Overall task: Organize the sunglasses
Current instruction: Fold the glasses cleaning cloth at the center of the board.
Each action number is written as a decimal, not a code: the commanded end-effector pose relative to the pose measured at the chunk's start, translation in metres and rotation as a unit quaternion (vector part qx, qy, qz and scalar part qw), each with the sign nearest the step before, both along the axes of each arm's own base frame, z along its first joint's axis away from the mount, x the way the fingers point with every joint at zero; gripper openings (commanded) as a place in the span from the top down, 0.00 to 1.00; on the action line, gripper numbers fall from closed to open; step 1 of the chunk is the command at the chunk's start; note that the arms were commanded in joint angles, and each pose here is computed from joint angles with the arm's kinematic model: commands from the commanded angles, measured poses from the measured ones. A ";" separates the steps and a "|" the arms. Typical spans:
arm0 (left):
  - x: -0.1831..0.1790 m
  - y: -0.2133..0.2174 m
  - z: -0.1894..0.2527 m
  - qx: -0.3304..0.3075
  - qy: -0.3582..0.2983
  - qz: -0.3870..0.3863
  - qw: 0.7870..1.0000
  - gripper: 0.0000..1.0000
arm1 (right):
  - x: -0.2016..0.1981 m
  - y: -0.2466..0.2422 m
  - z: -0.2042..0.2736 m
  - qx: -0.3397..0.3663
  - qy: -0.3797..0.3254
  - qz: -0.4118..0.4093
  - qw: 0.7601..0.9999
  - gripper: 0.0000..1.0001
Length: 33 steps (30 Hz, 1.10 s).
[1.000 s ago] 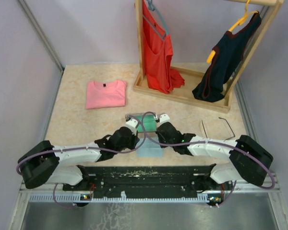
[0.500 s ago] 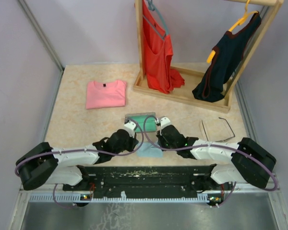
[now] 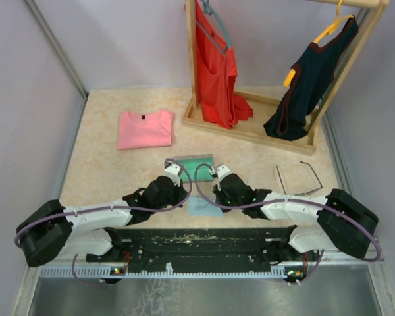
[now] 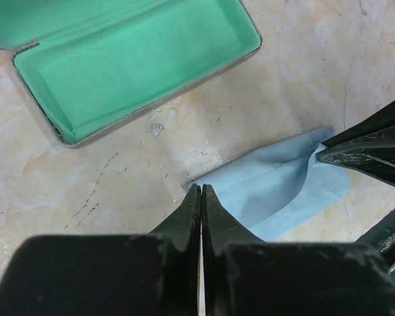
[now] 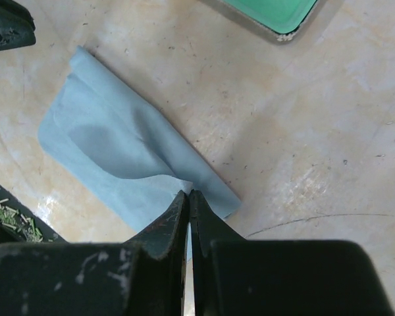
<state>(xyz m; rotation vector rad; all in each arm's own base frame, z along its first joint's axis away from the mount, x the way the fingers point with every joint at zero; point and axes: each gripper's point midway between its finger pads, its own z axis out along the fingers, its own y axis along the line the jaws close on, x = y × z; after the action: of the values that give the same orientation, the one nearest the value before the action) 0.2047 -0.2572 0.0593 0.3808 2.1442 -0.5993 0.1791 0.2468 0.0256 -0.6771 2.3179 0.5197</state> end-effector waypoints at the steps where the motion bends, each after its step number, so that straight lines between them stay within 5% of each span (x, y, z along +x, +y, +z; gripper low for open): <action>1: -0.004 0.001 -0.002 -0.009 0.016 0.001 1.000 1.00 | 0.001 0.019 0.026 0.028 -0.025 0.027 0.999 0.96; 12: -0.007 -0.001 -0.006 -0.008 0.028 -0.006 1.000 1.00 | -0.006 0.026 0.038 0.031 -0.034 0.057 0.997 0.74; 24: -0.006 0.006 -0.007 -0.003 0.035 0.004 0.999 1.00 | -0.030 0.013 0.049 0.022 -0.014 0.102 0.994 0.72; 27: -0.006 0.008 -0.003 -0.005 0.035 0.006 0.999 1.00 | -0.020 -0.002 0.054 0.008 -0.028 0.049 0.998 0.71; 33: -0.005 0.005 0.010 -0.024 0.034 0.004 0.999 0.81 | 0.007 -0.036 0.065 -0.002 -0.054 -0.110 0.992 0.67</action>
<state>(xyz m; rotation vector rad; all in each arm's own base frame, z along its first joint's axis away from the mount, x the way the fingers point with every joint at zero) 0.1989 -0.2479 0.0564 0.3460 2.2061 -0.6192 0.1594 0.2211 0.0599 -0.7054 2.3102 0.4519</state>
